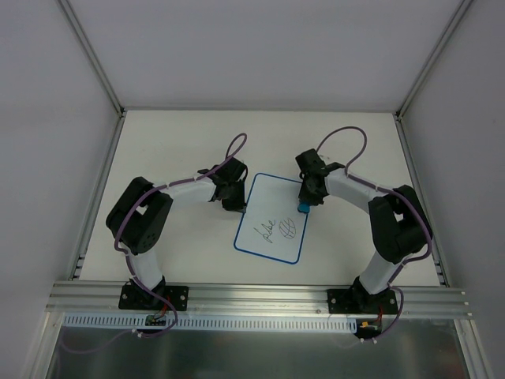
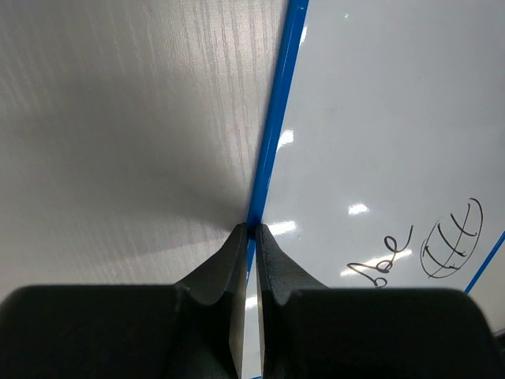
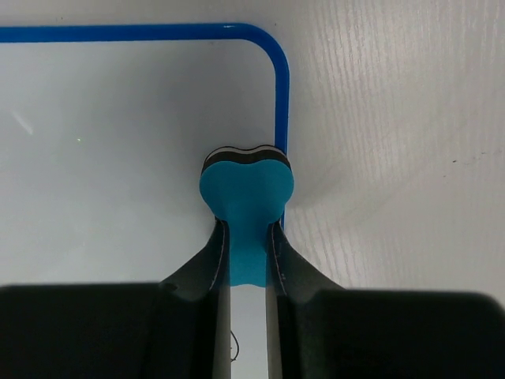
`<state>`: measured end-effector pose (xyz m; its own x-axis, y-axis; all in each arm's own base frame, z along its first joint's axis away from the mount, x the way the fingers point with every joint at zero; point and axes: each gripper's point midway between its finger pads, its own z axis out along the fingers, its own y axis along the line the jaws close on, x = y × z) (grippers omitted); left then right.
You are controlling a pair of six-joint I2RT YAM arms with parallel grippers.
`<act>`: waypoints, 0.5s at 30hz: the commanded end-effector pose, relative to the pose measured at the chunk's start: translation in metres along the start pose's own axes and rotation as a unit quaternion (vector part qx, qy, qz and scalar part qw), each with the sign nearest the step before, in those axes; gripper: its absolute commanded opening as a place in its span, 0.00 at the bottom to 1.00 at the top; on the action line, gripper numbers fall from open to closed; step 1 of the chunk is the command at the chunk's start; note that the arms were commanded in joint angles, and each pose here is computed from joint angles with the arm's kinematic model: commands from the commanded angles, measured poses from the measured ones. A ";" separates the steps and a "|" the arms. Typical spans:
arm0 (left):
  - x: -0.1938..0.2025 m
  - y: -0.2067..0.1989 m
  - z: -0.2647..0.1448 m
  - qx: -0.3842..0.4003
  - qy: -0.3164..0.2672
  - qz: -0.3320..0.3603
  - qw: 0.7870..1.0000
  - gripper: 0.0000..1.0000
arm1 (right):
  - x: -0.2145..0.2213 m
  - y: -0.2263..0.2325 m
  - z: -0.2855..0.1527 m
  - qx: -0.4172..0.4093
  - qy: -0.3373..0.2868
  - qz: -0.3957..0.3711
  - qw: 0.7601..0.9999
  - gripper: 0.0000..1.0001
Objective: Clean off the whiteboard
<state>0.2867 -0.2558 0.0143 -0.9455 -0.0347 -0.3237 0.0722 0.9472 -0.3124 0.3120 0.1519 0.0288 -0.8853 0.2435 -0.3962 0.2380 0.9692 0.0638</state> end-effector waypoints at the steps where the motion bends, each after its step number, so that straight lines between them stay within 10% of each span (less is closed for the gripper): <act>1: 0.048 0.045 0.011 -0.080 0.078 -0.011 0.994 0.00 | 0.035 -0.030 0.006 0.047 0.057 -0.039 0.996 0.00; 15: 0.042 0.040 0.012 -0.077 0.072 -0.020 0.994 0.00 | 0.167 0.036 -0.034 -0.074 0.175 -0.208 0.960 0.00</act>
<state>0.2867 -0.2565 0.0145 -0.9468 -0.0534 -0.3174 0.0533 0.9465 -0.3183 0.2362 0.2336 0.0267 -0.9312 -0.1040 -0.3494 -0.1505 0.9826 0.1085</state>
